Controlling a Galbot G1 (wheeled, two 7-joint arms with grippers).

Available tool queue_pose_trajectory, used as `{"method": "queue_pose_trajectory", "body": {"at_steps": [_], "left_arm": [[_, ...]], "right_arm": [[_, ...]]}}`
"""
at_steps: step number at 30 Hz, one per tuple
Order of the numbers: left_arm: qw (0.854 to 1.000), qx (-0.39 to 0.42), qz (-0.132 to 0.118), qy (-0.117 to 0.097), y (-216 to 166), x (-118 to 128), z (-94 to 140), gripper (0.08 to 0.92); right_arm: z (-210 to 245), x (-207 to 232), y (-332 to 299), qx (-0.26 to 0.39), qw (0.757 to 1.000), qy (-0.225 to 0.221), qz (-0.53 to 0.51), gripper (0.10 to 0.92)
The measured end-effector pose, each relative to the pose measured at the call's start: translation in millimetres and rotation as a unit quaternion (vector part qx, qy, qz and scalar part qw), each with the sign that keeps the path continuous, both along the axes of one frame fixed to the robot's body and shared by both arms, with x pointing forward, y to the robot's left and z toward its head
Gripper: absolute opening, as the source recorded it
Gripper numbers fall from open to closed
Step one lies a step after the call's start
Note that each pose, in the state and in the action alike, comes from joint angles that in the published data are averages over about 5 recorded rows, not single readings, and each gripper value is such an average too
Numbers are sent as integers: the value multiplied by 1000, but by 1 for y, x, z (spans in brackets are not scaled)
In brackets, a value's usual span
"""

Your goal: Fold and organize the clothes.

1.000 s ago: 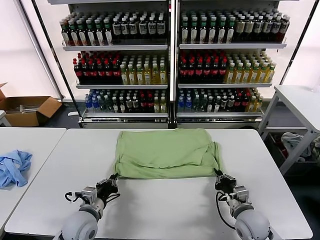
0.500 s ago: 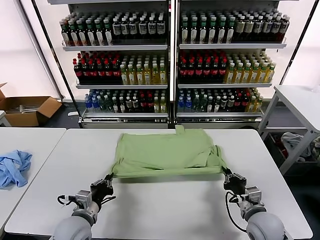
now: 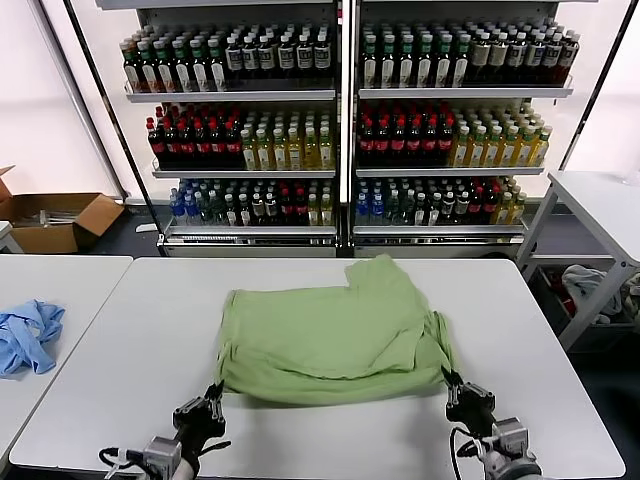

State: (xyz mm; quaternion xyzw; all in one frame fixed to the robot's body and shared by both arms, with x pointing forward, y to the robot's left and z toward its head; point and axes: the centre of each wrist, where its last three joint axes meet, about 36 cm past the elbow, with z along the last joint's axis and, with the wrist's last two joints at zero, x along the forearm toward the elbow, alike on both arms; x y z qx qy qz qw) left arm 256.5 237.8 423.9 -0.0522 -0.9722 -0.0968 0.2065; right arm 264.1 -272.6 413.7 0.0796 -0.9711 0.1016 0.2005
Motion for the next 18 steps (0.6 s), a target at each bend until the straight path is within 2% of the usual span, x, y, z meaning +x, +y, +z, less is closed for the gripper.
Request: {"method": "queue_pose_trajectory", "body": {"at_steps": [8,13,18], "left_arm": [[999,37,23,11,-5,-43,1,80],[997,57,40,19,-7,-62,-3,80],[996,72,55,19,-10,-76,-4,80]], "right_arm": [[1,-38,10,-10,1000,24,-2,117],[0,-56,15,-15,999,35,-6,117],[-2,-68,19,-19,999,42,-13,131]]}}
